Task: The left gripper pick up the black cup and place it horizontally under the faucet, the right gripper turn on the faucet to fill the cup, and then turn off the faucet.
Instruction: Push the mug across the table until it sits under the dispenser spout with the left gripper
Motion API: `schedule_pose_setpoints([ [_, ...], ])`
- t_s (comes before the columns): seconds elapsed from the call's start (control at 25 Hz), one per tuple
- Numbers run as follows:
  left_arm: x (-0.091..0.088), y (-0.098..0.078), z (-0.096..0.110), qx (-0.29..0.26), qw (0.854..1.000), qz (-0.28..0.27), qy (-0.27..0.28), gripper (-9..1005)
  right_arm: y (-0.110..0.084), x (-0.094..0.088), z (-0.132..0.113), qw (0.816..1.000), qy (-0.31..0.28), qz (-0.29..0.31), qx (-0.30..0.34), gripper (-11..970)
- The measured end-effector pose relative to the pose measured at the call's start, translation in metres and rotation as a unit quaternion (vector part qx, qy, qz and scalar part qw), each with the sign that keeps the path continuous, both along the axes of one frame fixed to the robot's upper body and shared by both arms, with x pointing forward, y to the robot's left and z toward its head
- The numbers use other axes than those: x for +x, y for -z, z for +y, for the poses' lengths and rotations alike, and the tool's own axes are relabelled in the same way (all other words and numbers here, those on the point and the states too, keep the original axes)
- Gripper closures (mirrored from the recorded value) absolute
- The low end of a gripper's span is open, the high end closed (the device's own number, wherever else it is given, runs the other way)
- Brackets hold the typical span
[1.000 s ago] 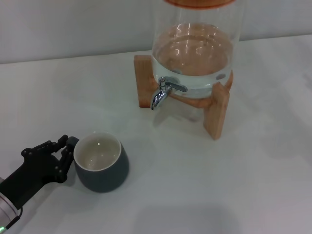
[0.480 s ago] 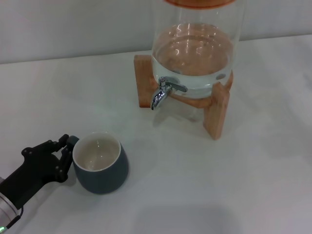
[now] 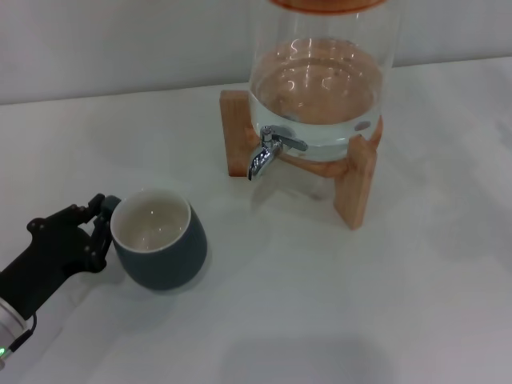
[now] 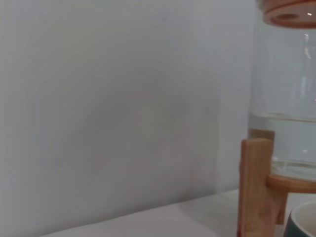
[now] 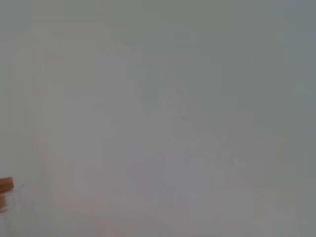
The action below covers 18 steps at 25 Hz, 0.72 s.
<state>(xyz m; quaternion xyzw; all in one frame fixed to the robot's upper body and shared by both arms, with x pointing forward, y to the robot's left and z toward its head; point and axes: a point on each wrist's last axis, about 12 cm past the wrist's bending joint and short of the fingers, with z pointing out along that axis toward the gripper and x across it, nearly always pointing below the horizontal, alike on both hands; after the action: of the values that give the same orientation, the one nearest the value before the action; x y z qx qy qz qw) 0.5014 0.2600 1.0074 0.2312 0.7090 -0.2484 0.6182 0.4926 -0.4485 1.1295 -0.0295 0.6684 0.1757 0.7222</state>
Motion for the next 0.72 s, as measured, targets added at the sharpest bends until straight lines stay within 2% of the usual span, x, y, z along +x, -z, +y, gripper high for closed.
schedule_pose_setpoints([
  [0.72,0.024,-0.005,-0.016,-0.013,0.999,0.035,0.004,841,0.002,-0.002,0.002,1.000,-0.007,0.000,0.005,152],
])
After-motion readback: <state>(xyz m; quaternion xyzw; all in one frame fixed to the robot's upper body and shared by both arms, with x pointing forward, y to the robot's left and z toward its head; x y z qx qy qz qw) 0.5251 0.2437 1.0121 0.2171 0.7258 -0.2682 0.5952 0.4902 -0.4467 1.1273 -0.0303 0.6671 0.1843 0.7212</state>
